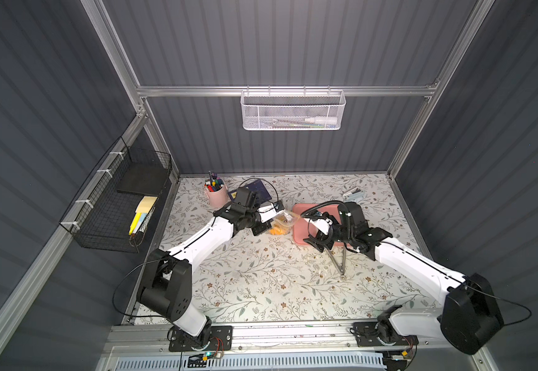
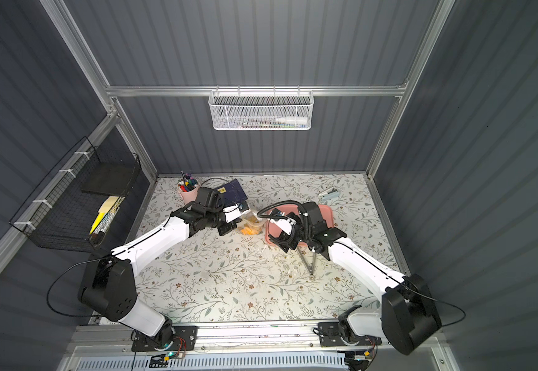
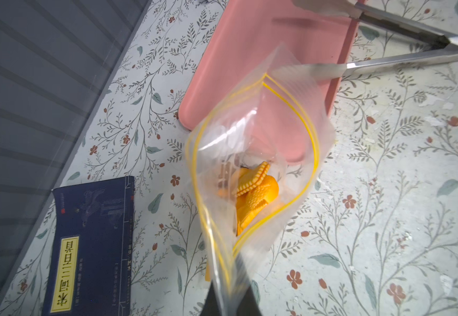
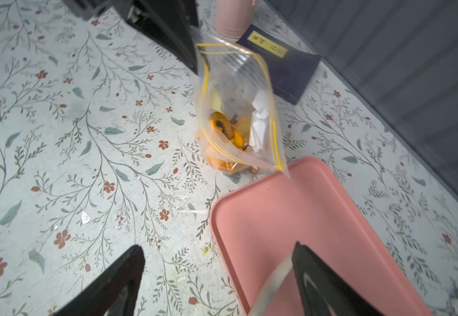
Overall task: Put the cookies into a resealable bag to prevent moisture
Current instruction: Adjust the ziploc bag at the center of the board.
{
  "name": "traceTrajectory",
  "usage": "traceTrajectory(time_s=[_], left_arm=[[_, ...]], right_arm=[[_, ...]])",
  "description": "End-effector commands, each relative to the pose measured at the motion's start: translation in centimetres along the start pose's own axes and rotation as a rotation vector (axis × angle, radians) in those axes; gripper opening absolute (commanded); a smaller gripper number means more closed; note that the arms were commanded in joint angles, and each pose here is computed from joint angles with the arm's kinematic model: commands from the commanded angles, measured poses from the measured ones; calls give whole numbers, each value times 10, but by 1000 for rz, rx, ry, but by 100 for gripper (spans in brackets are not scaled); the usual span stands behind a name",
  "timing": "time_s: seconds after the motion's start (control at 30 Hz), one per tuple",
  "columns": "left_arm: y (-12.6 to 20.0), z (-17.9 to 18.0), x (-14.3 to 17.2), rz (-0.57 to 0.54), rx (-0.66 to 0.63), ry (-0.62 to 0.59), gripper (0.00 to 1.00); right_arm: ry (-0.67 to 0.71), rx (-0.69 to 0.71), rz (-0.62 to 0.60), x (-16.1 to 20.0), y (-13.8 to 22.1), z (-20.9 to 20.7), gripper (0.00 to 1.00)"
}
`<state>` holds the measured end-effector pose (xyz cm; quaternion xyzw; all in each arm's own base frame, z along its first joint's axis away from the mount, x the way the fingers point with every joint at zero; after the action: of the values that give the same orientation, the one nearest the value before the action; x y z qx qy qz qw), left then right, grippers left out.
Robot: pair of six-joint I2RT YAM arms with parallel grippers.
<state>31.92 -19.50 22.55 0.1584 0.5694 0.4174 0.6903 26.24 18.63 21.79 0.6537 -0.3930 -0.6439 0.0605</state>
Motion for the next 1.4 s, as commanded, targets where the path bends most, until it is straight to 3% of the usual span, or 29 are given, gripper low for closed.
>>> traceTrajectory(time_s=[0.0, 0.13, 0.27, 0.5, 0.6, 0.67, 0.7, 0.77, 0.93, 1.03, 1.27, 1.37], left_arm=[[5, -2, -6, -38, 102, -7, 0], [7, -2, -4, -20, 116, -16, 0], [10, 0, -3, -33, 122, -10, 0], [10, 2, 1, -22, 127, -16, 0], [11, 2, 4, -18, 125, -21, 0], [13, 5, 5, -14, 115, -23, 0], [14, 6, 5, -13, 112, -22, 0], [15, 7, 6, -8, 107, -22, 0], [14, 10, 7, -17, 110, -18, 0], [12, 11, 7, -24, 111, -18, 0], [12, 12, 5, -25, 117, -20, 0], [10, 12, 6, -20, 121, -12, 0]], right_arm=[[200, -2, -66, -14, -18, 0, 86], [246, 85, -142, -21, -35, -12, 83], [280, 55, -148, -28, -49, -19, 78], [312, 16, -144, -29, -64, -24, 42], [322, 16, -134, -25, -65, -27, 37], [324, 35, -123, -23, -62, -30, 43], [320, 58, -130, -23, -58, -33, 55], [312, 98, -156, -23, -49, -36, 68], [330, 111, -109, -13, -45, -41, 78], [341, 80, -95, -9, -56, -43, 78], [343, 38, -147, -17, -77, -47, 63], [356, 59, -177, -21, -82, -52, 45]])
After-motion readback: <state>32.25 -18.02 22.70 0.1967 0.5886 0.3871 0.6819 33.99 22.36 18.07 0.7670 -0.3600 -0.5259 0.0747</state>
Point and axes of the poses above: each gripper's point midway between its finger pads, its own y axis back along the fingers, its own z axis along the line the jaws close on, x = y × z, the point moved 9 cm from there along y, back along the fingers, and after that the axes turned 3 degrees about -y, right-handed, at the moved point
